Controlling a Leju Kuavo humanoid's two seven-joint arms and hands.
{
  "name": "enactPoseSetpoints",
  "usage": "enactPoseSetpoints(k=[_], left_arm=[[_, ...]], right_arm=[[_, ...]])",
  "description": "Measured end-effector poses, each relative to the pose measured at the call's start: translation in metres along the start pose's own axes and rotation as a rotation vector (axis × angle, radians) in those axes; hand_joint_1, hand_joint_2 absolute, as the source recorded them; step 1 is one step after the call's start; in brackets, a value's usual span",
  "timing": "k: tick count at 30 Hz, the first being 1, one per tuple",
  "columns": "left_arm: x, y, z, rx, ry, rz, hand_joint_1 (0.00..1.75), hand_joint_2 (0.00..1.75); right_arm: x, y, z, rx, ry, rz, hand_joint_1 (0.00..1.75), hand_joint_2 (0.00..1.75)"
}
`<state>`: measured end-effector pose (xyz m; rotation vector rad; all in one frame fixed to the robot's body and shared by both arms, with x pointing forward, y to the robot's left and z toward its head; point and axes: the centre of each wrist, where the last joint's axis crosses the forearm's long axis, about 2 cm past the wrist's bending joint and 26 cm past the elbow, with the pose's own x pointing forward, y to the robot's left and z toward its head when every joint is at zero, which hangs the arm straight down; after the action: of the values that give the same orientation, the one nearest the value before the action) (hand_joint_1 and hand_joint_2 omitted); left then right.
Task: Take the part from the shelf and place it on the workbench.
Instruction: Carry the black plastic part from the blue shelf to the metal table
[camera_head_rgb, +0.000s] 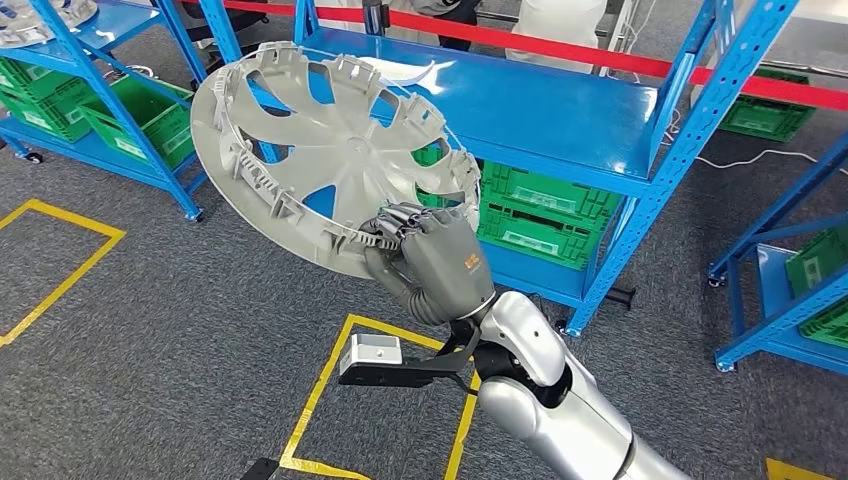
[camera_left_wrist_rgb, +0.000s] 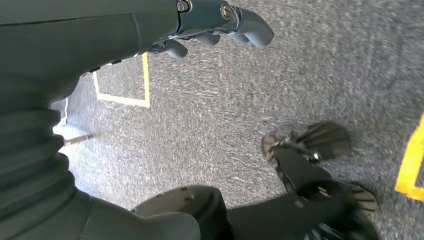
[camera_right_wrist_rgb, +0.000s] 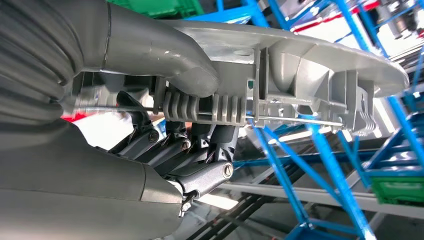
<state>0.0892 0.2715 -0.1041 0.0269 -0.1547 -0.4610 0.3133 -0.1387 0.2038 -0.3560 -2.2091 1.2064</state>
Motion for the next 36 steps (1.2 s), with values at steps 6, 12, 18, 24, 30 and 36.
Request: enactPoseSetpoints(k=[6,12,18,24,30,36], left_arm=[[-0.001,0.002,0.000,0.005,0.002,0.000,0.00,1.75],[-0.005,0.001,0.000,0.003,0.005,-0.001,0.00,1.75],[-0.007,0.001,0.000,0.002,0.002,0.000,0.00,1.75],[-0.007,0.002,0.000,0.004,0.000,0.001,0.00,1.75],[-0.007,0.004,0.000,0.006,0.001,0.001,0.00,1.75],[-0.007,0.006,0.000,0.011,0.001,0.001,0.00,1.75]], right_arm=[[0.000,0.001,0.001,0.002,-0.001,-0.003,1.75,1.75],[-0.002,0.001,0.003,-0.003,-0.015,-0.012,1.75,1.75],[-0.009,0.004,0.009,0.014,-0.006,-0.004,1.75,1.75],[-0.010,-0.001,0.002,0.005,-0.019,0.010,1.75,1.75],[-0.008,-0.001,-0.002,-0.001,-0.016,0.011,1.75,1.75],[-0.006,0.000,-0.002,0.004,-0.016,0.011,1.75,1.75]])
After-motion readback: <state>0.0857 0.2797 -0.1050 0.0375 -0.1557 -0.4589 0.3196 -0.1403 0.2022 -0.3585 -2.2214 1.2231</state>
